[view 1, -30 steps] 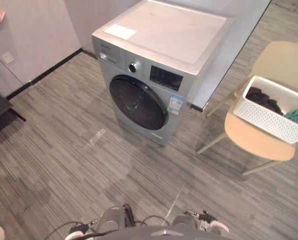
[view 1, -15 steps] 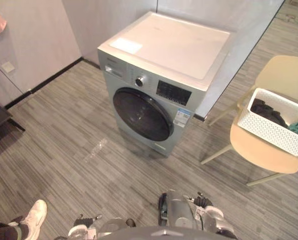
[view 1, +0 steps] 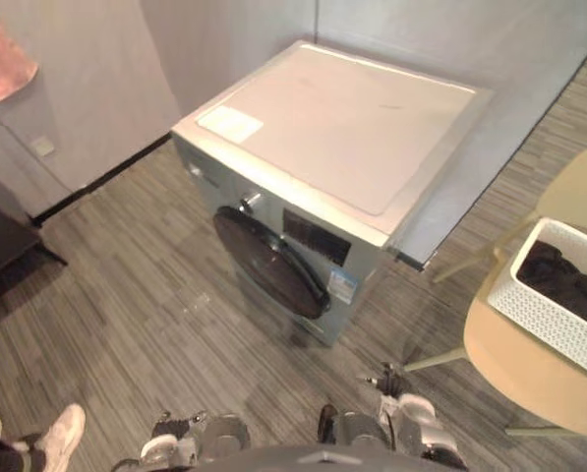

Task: Pick up the laundry basket with both hands and put the clothes into the washing machine.

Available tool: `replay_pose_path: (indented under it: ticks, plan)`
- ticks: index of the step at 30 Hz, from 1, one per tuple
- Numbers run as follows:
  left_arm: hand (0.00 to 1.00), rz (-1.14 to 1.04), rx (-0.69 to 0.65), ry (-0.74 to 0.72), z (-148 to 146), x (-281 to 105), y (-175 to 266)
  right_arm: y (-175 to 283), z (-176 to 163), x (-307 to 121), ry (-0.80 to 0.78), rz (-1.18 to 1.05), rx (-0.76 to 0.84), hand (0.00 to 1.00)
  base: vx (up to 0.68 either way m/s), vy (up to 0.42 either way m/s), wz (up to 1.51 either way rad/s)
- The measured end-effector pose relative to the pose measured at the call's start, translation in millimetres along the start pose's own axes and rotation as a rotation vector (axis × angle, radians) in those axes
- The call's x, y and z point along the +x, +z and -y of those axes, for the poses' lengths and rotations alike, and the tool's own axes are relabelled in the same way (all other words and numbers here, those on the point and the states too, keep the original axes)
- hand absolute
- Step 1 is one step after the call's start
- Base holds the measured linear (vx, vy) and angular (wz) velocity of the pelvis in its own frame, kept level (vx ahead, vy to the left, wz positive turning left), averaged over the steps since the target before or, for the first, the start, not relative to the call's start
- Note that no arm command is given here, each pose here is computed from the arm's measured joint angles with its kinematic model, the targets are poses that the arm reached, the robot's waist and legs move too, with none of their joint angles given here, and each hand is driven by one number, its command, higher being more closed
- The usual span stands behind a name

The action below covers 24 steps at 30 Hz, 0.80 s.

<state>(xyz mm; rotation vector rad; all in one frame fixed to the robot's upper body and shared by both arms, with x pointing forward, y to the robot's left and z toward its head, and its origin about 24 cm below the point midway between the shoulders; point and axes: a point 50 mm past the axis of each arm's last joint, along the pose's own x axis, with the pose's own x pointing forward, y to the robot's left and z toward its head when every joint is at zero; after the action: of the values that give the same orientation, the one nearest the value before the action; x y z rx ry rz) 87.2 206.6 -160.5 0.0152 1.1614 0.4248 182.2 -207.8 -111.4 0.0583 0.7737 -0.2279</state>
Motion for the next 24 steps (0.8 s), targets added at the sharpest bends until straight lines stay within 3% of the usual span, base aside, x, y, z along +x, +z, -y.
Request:
replay_pose_path:
  ticks: [6,10,16,24]
  plan:
    - [0.0,-0.016,0.057,-0.002,2.7,-0.3,-3.6,37.7,-18.6,-4.2,0.111,0.173,-0.142,0.0,0.09,0.204,-0.58]
    - [0.0,0.003,0.209,0.005,-10.6,3.7,2.1,30.3,-47.0,-20.2,0.292,0.205,-0.242,0.0,0.07,0.313,0.02]
    - [0.0,0.028,0.306,-0.004,-10.7,4.4,6.8,39.5,-87.7,-30.0,0.496,0.273,-0.339,0.0,0.0,0.148,-0.16]
    - [0.0,0.003,0.377,-0.008,-8.3,4.5,1.7,69.9,-87.9,-38.1,0.483,0.413,-0.37,0.0,-0.05,0.008,-0.11]
